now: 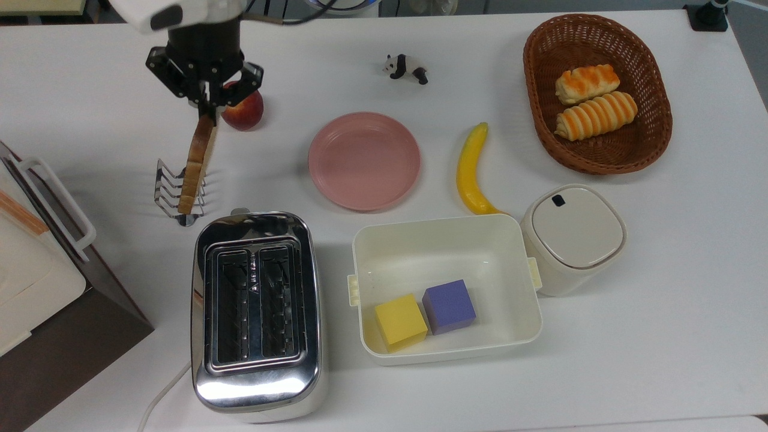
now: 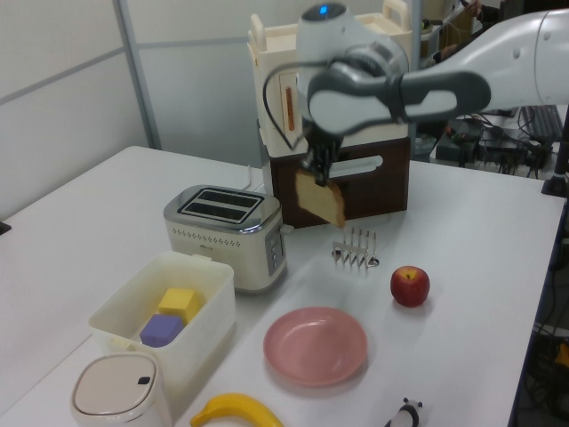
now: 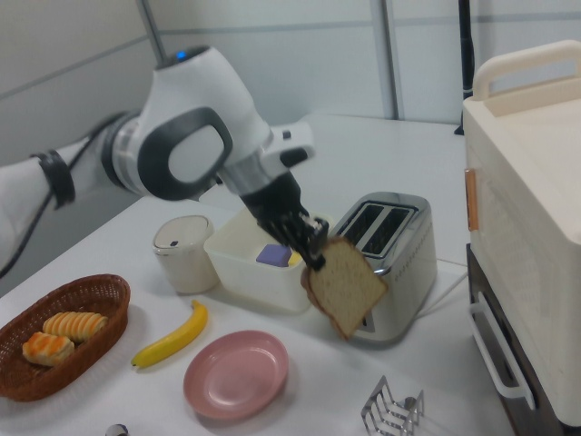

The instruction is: Put the bread in the toaster

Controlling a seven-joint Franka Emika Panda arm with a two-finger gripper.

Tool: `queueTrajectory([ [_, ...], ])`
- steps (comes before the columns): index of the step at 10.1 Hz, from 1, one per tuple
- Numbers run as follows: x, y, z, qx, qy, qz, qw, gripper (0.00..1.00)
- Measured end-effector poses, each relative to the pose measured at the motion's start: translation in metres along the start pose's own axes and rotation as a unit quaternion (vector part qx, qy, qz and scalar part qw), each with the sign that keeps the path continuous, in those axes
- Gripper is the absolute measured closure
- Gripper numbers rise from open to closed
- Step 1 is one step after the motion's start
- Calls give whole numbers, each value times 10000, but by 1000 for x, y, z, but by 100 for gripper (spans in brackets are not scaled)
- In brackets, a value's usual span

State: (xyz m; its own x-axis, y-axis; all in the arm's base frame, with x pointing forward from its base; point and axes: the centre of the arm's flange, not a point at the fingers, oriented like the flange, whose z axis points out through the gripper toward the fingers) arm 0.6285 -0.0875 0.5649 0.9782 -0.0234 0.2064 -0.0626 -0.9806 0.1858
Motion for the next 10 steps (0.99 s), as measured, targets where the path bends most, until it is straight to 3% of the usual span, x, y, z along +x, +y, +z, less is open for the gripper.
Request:
queueTrajectory([
  [4, 18, -19, -56, 514, 644, 244, 9963, 92],
  [6, 35, -32, -68, 721, 1354, 546, 9867, 92],
  [10, 60, -53, -50, 821, 2064, 780, 9719, 92],
])
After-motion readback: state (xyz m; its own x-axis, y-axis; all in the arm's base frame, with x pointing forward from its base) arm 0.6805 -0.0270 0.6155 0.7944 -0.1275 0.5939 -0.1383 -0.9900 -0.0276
